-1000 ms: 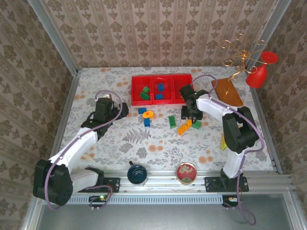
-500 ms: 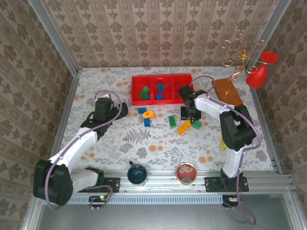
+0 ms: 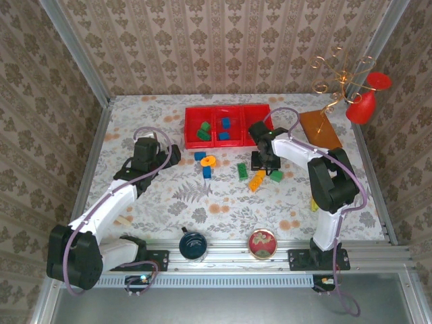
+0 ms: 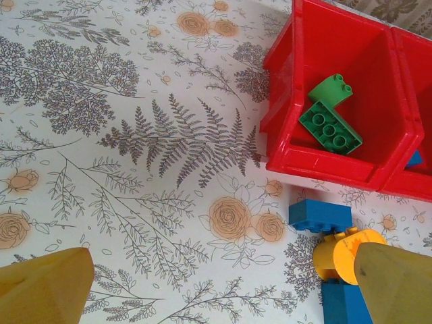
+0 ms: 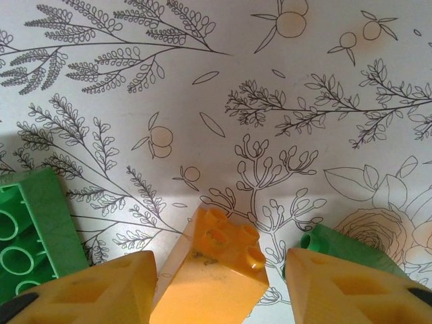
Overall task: Sort the legos into containers by color
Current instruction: Pick up the lego from the center of the table, then place the lego in the container, then pick up the lego from the center of the table.
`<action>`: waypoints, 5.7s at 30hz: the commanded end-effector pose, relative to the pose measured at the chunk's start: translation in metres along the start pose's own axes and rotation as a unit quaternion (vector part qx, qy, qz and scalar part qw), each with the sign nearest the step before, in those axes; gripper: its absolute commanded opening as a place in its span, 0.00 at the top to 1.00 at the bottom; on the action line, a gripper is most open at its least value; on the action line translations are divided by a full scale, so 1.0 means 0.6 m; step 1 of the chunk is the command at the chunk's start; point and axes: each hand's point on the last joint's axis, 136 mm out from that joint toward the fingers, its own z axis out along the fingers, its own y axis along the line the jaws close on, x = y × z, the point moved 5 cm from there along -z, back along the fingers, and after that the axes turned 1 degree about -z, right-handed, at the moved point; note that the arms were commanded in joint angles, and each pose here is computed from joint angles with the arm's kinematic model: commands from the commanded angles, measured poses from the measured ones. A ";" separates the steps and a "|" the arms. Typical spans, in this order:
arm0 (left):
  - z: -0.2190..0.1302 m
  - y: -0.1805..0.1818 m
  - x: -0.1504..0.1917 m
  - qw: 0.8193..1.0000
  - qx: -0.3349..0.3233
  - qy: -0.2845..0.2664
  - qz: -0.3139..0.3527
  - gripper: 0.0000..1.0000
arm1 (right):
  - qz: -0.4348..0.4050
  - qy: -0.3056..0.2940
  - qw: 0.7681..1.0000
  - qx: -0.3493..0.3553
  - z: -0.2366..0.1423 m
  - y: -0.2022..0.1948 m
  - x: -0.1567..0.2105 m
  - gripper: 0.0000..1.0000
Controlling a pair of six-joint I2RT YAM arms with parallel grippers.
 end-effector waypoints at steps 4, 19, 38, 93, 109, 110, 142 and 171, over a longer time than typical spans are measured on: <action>-0.006 -0.002 -0.014 1.000 0.006 -0.013 -0.008 0.00 | -0.010 0.021 1.000 0.021 0.011 0.001 0.021 0.43; -0.010 0.001 -0.013 1.000 0.004 -0.015 -0.008 0.00 | -0.044 0.029 0.998 0.018 0.026 0.036 0.041 0.41; -0.009 0.000 -0.012 1.000 0.006 -0.013 -0.011 0.00 | -0.045 0.025 0.997 0.055 0.021 0.011 0.063 0.38; -0.013 -0.001 -0.021 1.000 0.007 -0.019 -0.004 0.00 | -0.047 -0.128 0.989 0.062 -0.089 0.010 -0.095 0.85; -0.017 -0.002 -0.018 1.000 0.013 -0.016 0.007 0.00 | -0.024 -0.213 0.975 0.050 -0.086 0.024 -0.269 0.84; -0.016 -0.002 -0.017 1.000 0.014 -0.014 0.008 0.00 | -0.024 -0.212 0.976 0.050 -0.080 0.025 -0.273 0.84; 0.006 -0.104 0.034 0.985 0.063 0.059 0.148 0.00 | -0.020 -0.219 0.975 0.038 -0.100 0.019 -0.270 0.49; 0.067 -0.318 0.187 0.955 0.137 0.134 0.227 0.07 | 0.122 -0.208 0.967 0.078 -0.164 -0.144 -0.003 0.10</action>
